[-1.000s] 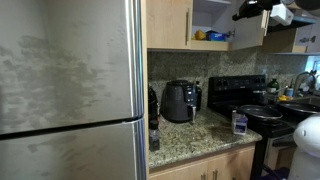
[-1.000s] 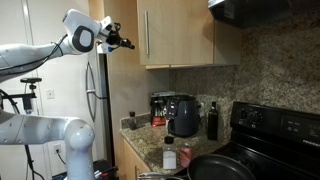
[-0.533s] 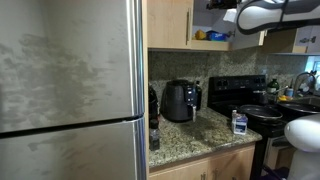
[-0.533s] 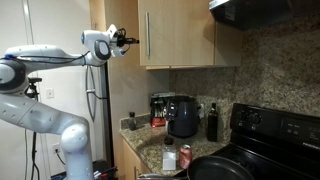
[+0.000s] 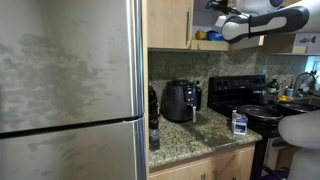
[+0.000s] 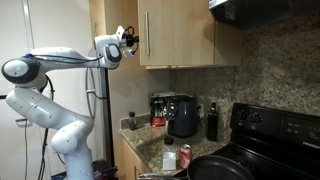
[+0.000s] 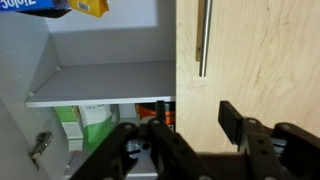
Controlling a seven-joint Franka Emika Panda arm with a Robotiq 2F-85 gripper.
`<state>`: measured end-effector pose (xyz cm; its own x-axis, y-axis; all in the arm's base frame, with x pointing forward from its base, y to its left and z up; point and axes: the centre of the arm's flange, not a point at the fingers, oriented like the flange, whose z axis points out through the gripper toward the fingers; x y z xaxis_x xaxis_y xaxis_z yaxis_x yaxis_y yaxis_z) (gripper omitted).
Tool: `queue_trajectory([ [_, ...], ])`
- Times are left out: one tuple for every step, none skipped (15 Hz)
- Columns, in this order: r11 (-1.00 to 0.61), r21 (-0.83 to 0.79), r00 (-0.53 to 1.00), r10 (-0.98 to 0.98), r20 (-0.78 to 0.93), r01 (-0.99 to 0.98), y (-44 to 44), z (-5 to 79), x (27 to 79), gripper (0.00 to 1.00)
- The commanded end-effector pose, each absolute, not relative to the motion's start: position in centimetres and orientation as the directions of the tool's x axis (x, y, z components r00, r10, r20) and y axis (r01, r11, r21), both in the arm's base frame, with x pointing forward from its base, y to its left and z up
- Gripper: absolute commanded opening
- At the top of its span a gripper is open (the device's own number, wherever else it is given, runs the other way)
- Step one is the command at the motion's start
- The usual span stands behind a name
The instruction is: Open the top right cupboard door
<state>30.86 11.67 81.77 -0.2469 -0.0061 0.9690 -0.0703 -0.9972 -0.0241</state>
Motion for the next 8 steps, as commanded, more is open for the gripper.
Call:
queue_trajectory([
  [-0.994, -0.014, -0.252, 0.013, 0.968, -0.105, 11.2, 81.7, 31.3, 0.76],
  [-0.983, 0.013, -0.291, 0.066, 0.955, -0.182, 9.9, 81.7, 31.5, 0.77],
  [-0.976, 0.02, -0.302, 0.087, 0.949, -0.218, 8.6, 82.1, 31.1, 0.83],
  [-0.965, 0.025, -0.312, 0.108, 0.944, -0.259, 6.6, 82.6, 30.1, 0.92],
  [-0.952, 0.025, -0.328, 0.13, 0.936, -0.304, 5.2, 83.1, 29.4, 0.99],
  [-0.936, 0.024, -0.344, 0.153, 0.927, -0.351, 3.9, 83.7, 28.3, 1.0],
  [-0.919, 0.025, -0.358, 0.179, 0.917, -0.394, 2.8, 84.3, 27.3, 1.0],
  [-0.9, 0.027, -0.373, 0.207, 0.905, -0.436, 1.9, 84.7, 26.2, 1.0],
])
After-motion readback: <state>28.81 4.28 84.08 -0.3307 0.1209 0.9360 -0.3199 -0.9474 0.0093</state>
